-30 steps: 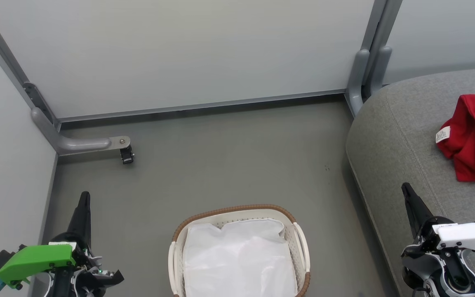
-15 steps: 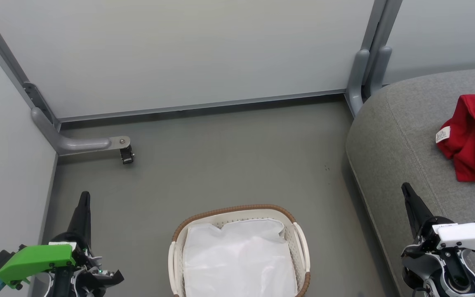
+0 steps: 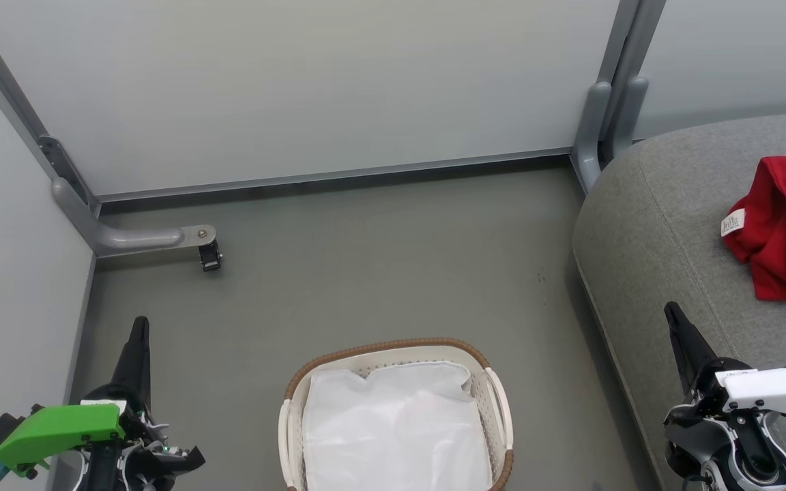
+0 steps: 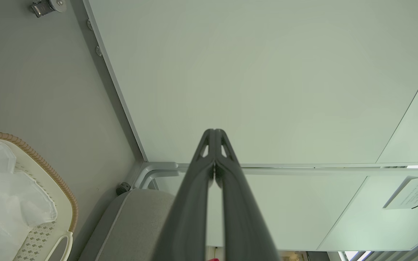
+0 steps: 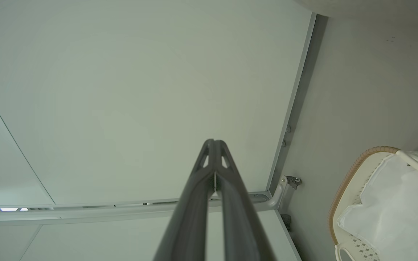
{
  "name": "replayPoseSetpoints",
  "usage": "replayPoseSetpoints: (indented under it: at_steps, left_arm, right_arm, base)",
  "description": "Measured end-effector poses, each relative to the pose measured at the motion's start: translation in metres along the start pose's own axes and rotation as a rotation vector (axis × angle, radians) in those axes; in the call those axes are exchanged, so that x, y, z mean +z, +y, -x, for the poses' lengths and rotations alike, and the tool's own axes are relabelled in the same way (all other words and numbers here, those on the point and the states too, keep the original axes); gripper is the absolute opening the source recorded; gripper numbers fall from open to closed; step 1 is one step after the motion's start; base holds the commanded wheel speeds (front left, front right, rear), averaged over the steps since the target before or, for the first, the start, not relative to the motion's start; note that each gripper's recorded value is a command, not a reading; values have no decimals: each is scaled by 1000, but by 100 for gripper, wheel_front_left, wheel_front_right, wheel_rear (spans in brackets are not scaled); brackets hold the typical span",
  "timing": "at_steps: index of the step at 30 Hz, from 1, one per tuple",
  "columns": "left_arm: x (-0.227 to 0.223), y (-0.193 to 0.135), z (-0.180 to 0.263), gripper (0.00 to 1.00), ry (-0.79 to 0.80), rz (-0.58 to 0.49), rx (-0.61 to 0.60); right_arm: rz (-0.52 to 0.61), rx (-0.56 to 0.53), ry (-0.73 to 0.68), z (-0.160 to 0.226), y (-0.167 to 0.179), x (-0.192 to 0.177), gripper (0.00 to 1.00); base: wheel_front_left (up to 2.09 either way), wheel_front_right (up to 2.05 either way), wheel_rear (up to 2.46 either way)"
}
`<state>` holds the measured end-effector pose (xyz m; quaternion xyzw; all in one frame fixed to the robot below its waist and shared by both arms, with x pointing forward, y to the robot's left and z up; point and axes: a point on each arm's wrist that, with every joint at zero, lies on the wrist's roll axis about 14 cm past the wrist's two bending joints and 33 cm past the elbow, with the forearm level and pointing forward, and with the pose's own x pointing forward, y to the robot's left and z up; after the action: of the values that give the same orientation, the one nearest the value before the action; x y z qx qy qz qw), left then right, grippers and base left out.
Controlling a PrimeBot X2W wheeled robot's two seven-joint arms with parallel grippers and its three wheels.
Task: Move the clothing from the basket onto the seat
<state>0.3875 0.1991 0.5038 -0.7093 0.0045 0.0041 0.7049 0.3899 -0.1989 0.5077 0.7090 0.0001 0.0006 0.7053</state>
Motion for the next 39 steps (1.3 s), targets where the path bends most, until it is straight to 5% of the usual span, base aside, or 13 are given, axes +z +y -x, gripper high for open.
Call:
replayPoseSetpoints:
  at_steps: [39]
  left_arm:
    - [0, 0, 0, 0, 0, 0, 0]
  right_arm:
    - [0, 0, 0, 0, 0, 0, 0]
  base:
    - [0, 0, 0]
